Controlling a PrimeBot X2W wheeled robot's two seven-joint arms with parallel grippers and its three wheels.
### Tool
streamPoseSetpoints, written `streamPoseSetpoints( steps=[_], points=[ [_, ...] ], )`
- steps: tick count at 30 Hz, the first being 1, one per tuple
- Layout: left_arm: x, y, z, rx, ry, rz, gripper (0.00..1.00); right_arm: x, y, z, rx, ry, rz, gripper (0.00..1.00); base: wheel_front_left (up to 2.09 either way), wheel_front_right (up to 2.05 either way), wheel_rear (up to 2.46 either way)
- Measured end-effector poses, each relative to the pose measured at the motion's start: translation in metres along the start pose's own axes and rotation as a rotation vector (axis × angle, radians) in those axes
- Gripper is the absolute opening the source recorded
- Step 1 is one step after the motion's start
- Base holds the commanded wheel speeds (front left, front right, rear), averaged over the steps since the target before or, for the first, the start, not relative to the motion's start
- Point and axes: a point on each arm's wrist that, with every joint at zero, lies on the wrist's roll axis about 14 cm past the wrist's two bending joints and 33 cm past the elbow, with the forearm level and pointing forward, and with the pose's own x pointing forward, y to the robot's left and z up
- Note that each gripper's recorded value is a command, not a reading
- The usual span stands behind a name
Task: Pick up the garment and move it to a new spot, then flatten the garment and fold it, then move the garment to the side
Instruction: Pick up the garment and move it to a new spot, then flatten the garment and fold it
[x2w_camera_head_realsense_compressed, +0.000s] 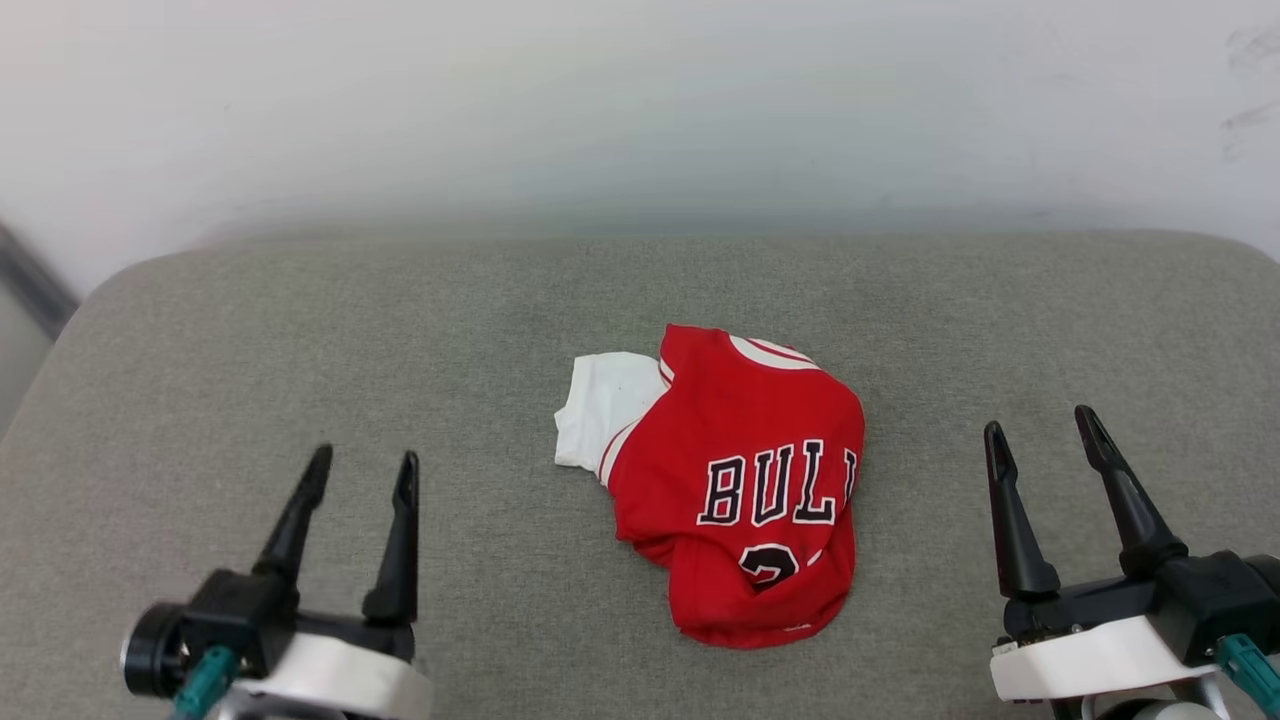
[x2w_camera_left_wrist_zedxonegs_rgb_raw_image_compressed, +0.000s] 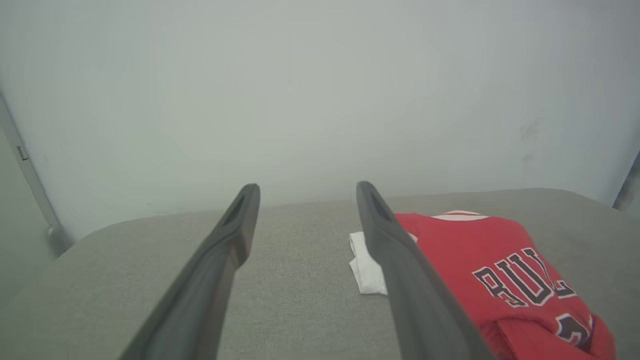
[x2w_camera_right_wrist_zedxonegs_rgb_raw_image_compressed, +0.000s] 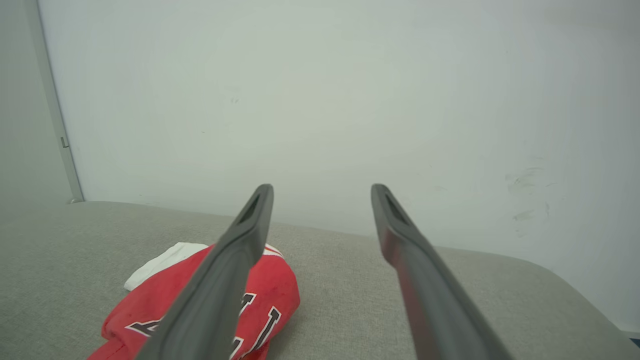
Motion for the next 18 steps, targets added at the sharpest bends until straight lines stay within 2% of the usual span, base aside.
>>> streamPoseSetpoints(
  steps=[4, 18],
  points=[
    [-0.012, -0.007, -0.018, -0.013, 0.049, -0.001, 1.0, -0.001, -0.002, 0.001, 0.004, -0.004, -0.007, 1.0, 0.0, 0.0, 0.0],
    [-0.001, -0.006, -0.035, -0.025, 0.076, -0.01, 1.0, -0.002, -0.009, 0.001, 0.008, -0.002, -0.029, 1.0, 0.0, 0.0, 0.0]
  ],
)
